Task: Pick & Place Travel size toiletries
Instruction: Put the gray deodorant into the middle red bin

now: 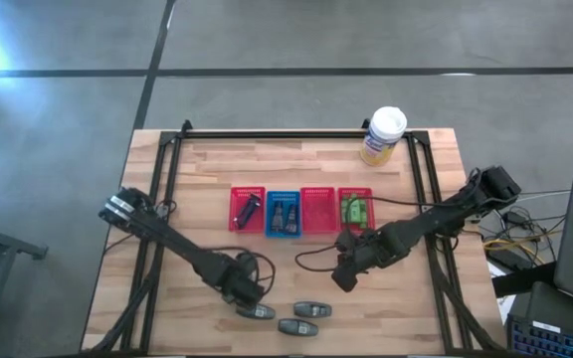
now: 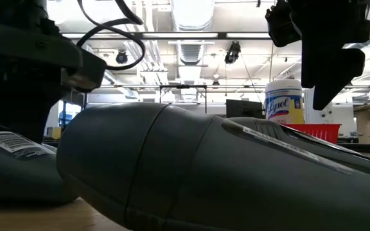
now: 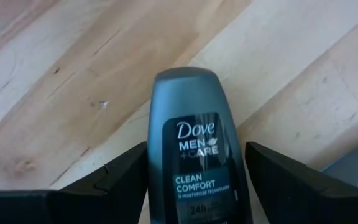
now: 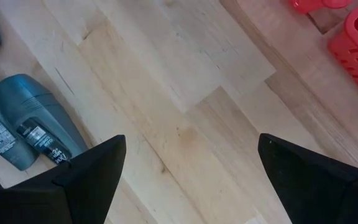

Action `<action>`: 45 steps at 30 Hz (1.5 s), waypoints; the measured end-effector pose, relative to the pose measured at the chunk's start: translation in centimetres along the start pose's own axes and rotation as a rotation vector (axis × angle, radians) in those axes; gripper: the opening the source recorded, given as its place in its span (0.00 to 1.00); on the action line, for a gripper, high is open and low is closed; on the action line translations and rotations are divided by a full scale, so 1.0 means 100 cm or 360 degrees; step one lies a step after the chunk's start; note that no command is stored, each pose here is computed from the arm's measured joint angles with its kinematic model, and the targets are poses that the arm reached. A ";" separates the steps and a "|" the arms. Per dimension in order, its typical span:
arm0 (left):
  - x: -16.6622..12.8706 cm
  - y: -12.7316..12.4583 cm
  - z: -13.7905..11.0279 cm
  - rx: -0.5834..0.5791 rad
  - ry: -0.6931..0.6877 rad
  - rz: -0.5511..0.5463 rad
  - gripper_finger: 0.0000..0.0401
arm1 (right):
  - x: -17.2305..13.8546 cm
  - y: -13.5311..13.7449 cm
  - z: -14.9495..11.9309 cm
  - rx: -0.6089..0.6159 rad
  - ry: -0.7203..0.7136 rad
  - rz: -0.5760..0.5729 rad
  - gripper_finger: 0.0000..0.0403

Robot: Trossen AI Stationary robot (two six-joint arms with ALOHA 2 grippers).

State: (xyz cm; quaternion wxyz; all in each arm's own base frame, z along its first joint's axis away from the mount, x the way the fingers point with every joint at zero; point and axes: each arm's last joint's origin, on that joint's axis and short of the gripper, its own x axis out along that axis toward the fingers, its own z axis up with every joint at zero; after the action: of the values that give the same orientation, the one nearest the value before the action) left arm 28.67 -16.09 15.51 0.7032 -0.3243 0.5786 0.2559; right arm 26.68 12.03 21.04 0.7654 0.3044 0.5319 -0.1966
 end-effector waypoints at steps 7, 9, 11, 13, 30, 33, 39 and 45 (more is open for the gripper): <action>0.002 0.003 0.002 0.0060 0.0027 0.0005 0.58 | 0.000 0.000 0.000 -0.0005 -0.0003 0.0006 0.90; 0.001 0.002 0.002 0.0076 0.0032 0.0005 0.53 | 0.000 0.000 0.000 -0.0004 -0.0004 0.0008 0.90; 0.000 0.002 0.003 0.0087 0.0033 0.0005 0.51 | 0.000 0.001 0.000 -0.0010 -0.0006 0.0013 0.90; -0.002 0.001 0.003 0.0093 0.0032 0.0004 0.51 | 0.000 0.001 0.001 -0.0016 -0.0011 0.0023 0.90; -0.175 0.023 0.026 -0.0131 -0.1452 -0.0663 0.51 | -0.024 0.029 0.021 -0.0105 -0.0254 0.0284 0.90; -0.205 0.039 0.029 -0.0218 -0.1753 -0.0685 0.51 | -0.040 0.039 0.031 -0.0094 -0.0551 0.0229 0.90; -0.231 0.056 0.036 -0.0276 -0.2043 -0.0742 0.51 | -0.092 0.071 0.042 -0.0305 -0.1370 -0.0002 0.90; -0.229 0.057 0.062 -0.0287 -0.2177 -0.1046 0.51 | -0.101 0.093 0.055 -0.0535 -0.1668 -0.0314 0.90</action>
State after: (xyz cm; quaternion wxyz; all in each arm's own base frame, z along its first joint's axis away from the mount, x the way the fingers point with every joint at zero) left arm 23.90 -7.29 37.83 0.9157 -0.3054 -0.1350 0.2236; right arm 32.66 14.94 34.26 0.9434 -0.0116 0.1301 -0.3047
